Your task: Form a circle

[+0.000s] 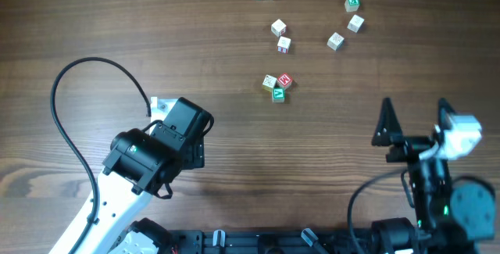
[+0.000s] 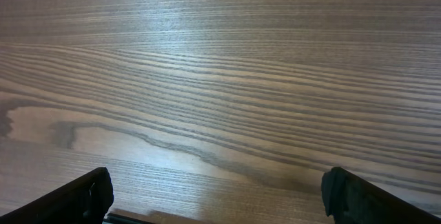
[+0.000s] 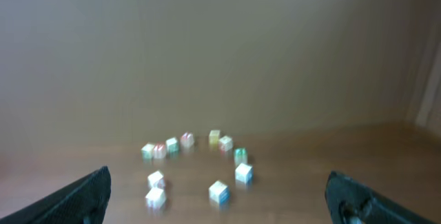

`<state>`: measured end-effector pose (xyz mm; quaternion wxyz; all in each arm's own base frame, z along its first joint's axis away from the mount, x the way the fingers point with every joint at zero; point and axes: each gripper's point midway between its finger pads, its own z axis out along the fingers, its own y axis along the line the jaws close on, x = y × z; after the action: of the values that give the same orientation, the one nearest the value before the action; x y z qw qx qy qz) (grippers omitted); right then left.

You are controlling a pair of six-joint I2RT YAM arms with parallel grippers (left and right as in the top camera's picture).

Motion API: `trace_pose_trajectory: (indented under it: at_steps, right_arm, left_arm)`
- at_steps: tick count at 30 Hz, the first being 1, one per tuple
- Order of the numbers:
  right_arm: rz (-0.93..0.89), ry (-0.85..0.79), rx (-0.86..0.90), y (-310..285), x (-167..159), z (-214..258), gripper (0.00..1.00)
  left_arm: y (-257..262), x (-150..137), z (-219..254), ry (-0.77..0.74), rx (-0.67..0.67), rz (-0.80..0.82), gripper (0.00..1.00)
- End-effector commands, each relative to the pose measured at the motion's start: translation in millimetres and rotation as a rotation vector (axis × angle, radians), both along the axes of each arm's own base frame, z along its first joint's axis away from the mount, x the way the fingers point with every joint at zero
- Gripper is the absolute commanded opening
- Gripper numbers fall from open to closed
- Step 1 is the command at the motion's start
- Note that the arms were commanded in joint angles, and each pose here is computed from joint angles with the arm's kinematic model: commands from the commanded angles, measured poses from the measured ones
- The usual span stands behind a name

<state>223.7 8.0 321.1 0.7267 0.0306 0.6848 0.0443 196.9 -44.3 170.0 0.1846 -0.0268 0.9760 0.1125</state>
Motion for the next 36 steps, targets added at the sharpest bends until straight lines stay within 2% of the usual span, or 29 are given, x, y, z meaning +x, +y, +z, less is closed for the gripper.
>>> trace_pose_trajectory:
  at_steps: [1,3,6,10,16,18,36]
  right_arm:
    - [0.023,-0.140,-0.022,0.5,-6.4,-18.5,0.99]
    - [0.039,-0.258,-0.040,1.3,-6.9,-21.7,1.00]
    - [0.010,-0.277,-0.017,-7.6,0.6,-37.6,1.00]
    - [-0.085,-0.194,0.112,-29.7,12.9,-79.4,1.00]
    - [-0.107,-0.045,0.154,-33.2,20.6,-122.0,1.00]
    - [-0.113,0.052,0.166,-33.1,21.8,-146.0,1.00]
    - [-0.091,0.056,0.162,-29.6,22.6,-146.3,1.00]
  left_arm:
    - [0.0,-0.8,0.2,-0.003,-0.015,0.016,1.00]
    - [0.1,-0.9,0.1,-0.003,-0.015,0.016,1.00]
    - [0.0,-0.8,0.2,-0.003,-0.015,0.016,1.00]
    - [0.0,-0.8,0.2,-0.003,-0.015,0.016,1.00]
    - [0.0,-0.8,0.2,-0.003,-0.015,0.016,1.00]
    - [0.0,-0.8,0.2,-0.003,-0.015,0.016,1.00]
    - [0.0,-0.8,0.2,-0.003,-0.015,0.016,1.00]
